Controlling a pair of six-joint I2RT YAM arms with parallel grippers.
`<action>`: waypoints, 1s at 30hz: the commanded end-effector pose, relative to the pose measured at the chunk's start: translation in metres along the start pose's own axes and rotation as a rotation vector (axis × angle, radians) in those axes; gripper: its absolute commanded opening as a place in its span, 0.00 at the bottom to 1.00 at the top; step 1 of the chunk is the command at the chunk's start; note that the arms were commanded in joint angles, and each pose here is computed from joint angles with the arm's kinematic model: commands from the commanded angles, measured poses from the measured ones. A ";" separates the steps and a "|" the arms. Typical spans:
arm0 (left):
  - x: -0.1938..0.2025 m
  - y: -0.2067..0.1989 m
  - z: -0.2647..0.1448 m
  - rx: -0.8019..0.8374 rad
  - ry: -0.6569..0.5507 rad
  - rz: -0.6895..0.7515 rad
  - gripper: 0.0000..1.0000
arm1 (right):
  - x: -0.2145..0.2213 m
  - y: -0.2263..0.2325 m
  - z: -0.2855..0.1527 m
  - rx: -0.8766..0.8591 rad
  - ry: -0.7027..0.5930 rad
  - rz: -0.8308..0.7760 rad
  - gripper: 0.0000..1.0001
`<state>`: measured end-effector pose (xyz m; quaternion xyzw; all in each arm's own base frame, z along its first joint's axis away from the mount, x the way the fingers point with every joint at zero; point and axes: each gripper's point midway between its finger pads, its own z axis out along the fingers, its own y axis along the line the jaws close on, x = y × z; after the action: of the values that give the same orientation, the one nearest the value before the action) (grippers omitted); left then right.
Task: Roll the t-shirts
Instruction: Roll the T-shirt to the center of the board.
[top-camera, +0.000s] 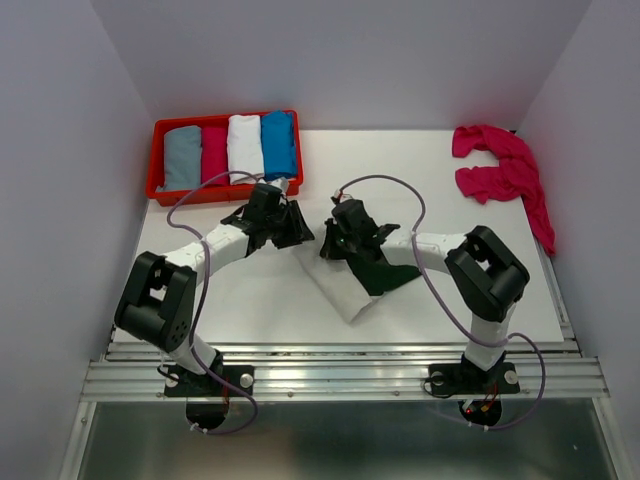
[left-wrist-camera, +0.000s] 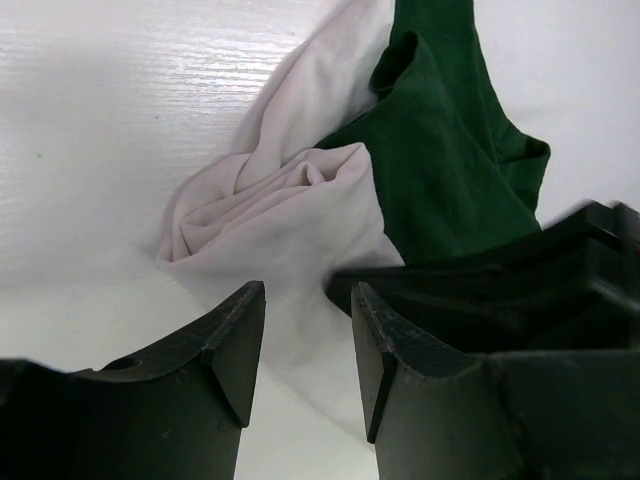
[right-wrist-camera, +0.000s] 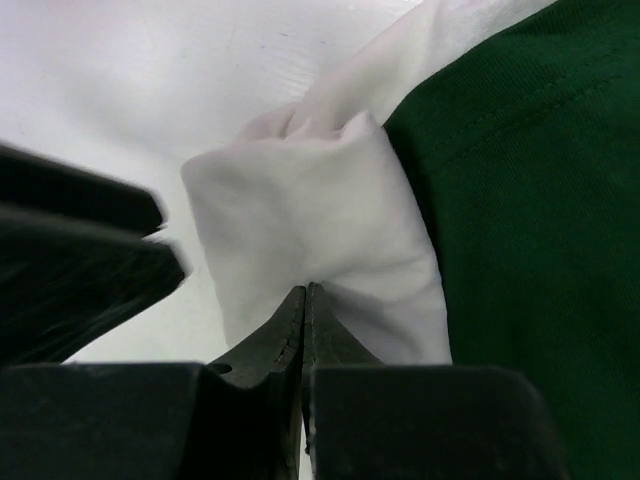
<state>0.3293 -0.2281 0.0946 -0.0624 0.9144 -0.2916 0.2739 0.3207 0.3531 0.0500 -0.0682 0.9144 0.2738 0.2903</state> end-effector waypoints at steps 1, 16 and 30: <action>0.005 -0.001 0.015 0.032 0.022 0.005 0.50 | -0.036 0.026 -0.045 -0.040 -0.108 -0.033 0.02; 0.022 0.036 0.032 -0.097 0.048 -0.048 0.47 | 0.074 -0.026 -0.102 0.112 0.032 0.061 0.05; -0.020 0.017 -0.010 -0.135 -0.055 0.071 0.54 | 0.060 -0.031 -0.124 0.312 -0.063 -0.105 0.11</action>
<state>0.3279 -0.2146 0.0544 -0.0720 0.9366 -0.2377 0.2470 0.2056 0.2772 0.0508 -0.0591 0.9448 0.1655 0.2765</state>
